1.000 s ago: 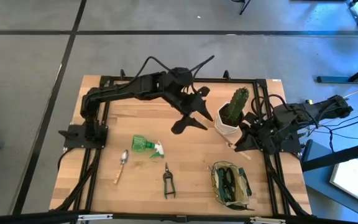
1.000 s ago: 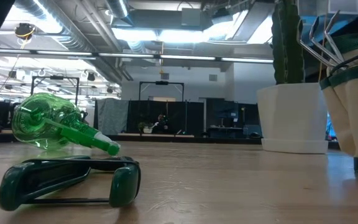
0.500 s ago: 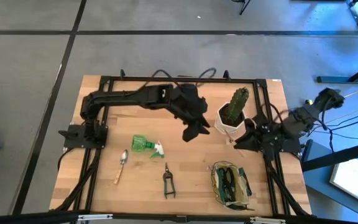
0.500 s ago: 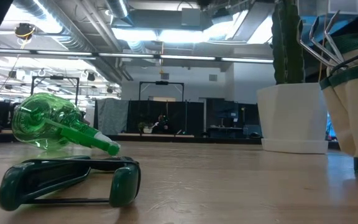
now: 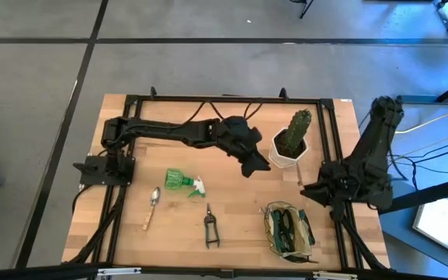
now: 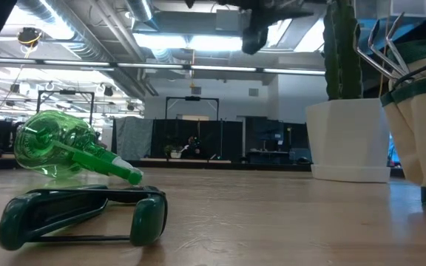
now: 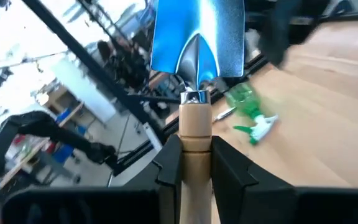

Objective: Pick & Place Garden tools in Gardening bag
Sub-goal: Put the right hand trowel into the side pocket of the white bag

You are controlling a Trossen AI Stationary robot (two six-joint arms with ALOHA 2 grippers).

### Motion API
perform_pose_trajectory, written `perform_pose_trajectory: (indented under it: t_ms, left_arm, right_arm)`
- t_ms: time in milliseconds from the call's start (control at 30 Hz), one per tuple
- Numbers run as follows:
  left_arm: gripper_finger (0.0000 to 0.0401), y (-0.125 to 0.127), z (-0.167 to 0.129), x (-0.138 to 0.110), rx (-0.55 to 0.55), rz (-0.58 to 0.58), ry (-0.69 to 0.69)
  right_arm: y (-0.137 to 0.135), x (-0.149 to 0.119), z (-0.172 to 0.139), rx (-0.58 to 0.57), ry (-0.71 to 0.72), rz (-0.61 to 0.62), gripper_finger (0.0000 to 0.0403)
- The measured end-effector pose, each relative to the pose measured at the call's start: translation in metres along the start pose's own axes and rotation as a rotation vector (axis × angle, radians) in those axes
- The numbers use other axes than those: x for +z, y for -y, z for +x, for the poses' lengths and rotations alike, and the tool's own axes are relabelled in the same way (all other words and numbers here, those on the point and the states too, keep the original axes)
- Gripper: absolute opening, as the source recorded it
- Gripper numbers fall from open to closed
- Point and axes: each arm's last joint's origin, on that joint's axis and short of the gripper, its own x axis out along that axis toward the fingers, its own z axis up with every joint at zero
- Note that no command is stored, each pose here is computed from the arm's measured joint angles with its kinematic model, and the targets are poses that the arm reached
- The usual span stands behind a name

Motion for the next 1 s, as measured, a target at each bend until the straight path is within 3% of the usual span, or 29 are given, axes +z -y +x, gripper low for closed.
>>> perform_pose_trajectory:
  t_ms: [200,400,567,867,1000]
  left_arm:
    - [0.0147,-0.002,-0.006,0.017,-0.054,-0.083,0.116]
    - [0.0147,-0.013,-0.011,0.023,-0.031,-0.166,0.133]
    - [0.0147,-0.015,-0.013,0.029,-0.037,-0.214,0.172]
    - [0.0147,0.012,-0.002,0.035,-0.351,-0.323,0.283]
    - [0.0146,0.023,0.000,0.031,-0.385,-0.331,0.289]
  right_arm:
    - [0.030,-0.034,-0.012,-0.026,0.056,-0.032,0.0055]
    - [0.046,-0.049,-0.017,-0.028,0.049,-0.101,0.0055]
    - [0.051,-0.052,-0.017,-0.038,0.062,-0.076,0.0055]
    - [0.048,-0.050,-0.017,-0.023,0.057,-0.045,0.0055]
    - [0.047,-0.050,-0.017,-0.015,0.052,-0.031,0.0055]
